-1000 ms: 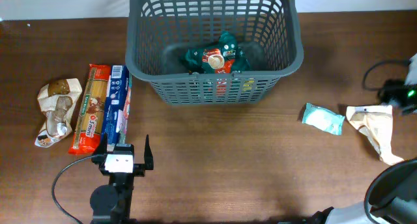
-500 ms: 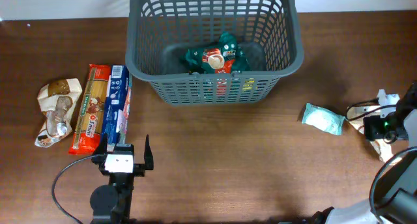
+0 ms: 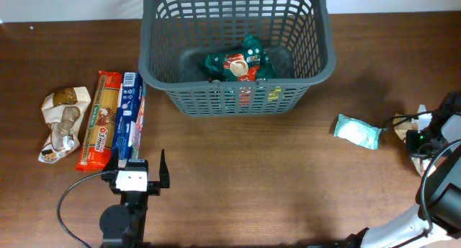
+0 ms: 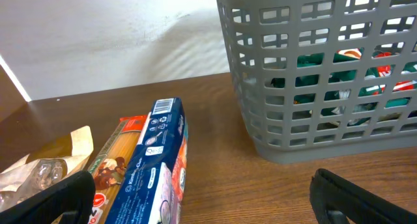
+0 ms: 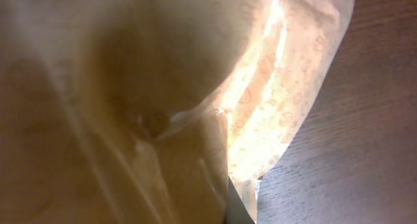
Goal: Pack container
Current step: 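Reach the right gripper to the tan paper pouch and grasp it, then carry the tan pouch into the basket and open the right gripper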
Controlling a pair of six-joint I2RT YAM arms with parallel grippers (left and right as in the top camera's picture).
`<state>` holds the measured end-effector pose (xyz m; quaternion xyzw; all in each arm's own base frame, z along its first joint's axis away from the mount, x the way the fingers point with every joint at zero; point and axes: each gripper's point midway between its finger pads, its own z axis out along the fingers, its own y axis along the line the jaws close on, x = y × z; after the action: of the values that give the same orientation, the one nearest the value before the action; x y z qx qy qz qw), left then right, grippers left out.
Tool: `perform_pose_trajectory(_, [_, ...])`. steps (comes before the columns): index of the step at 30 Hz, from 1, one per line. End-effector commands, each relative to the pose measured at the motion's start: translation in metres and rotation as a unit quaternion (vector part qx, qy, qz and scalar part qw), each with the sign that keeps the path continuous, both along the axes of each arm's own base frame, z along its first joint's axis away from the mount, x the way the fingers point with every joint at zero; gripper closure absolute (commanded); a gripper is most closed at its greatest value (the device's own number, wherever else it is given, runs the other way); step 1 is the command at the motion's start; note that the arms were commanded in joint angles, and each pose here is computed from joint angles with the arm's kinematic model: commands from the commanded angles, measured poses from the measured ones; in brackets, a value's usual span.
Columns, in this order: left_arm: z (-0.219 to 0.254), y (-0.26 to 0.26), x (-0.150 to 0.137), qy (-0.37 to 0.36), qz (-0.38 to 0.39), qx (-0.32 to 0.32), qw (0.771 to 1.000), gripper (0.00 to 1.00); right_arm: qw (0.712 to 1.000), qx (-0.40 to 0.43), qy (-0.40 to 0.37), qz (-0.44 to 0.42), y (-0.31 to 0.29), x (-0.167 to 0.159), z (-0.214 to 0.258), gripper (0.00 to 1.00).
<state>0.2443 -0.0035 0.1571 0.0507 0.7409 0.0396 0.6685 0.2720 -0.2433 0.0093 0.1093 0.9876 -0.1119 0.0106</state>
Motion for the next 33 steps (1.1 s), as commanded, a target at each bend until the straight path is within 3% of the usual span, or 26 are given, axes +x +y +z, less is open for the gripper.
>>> perform_pose_trajectory(1, [0.000, 0.000, 0.000, -0.003, 0.001, -0.004, 1.000, 0.01, 0.996, 0.033, -0.053, -0.056, 0.006, 0.022, 0.013, 0.96])
perform_pose_trajectory(6, [0.000, 0.000, 0.000, -0.003, 0.001, -0.004, 1.000, 0.01, 0.965, 0.084, -0.234, -0.089, 0.009, 0.096, 0.145, 0.96])
perform_pose_trajectory(10, [0.000, 0.000, 0.000, -0.003, 0.001, -0.004, 1.000, 0.01, 0.907, 0.164, -0.388, -0.017, 0.068, 0.144, 0.296, 0.97])
perform_pose_trajectory(15, [0.000, 0.000, 0.000, -0.003, 0.001, -0.004, 1.000, 0.01, 0.844, 0.174, -0.485, 0.147, 0.192, 0.151, 0.434, 0.96])
perform_pose_trajectory(18, [0.000, 0.000, 0.000, -0.003, 0.001, -0.004, 1.000, 0.01, 0.799, 0.174, -0.512, 0.261, 0.278, 0.145, 0.473, 0.96])
perform_pose_trajectory(21, [0.000, 0.000, 0.000, -0.003, 0.001, -0.004, 1.000, 0.01, 0.784, 0.144, -0.510, 0.324, 0.337, 0.145, 0.476, 0.96])
perform_pose_trajectory(25, [-0.001, 0.000, 0.000, -0.003, 0.001, -0.004, 1.000, 0.01, 0.787, 0.123, -0.474, 0.376, 0.409, 0.163, 0.440, 0.96])
perform_pose_trajectory(33, [0.000, 0.000, 0.000, -0.003, 0.001, -0.004, 1.000, 0.01, 0.818, 0.098, -0.382, 0.418, 0.477, 0.240, 0.310, 0.97])
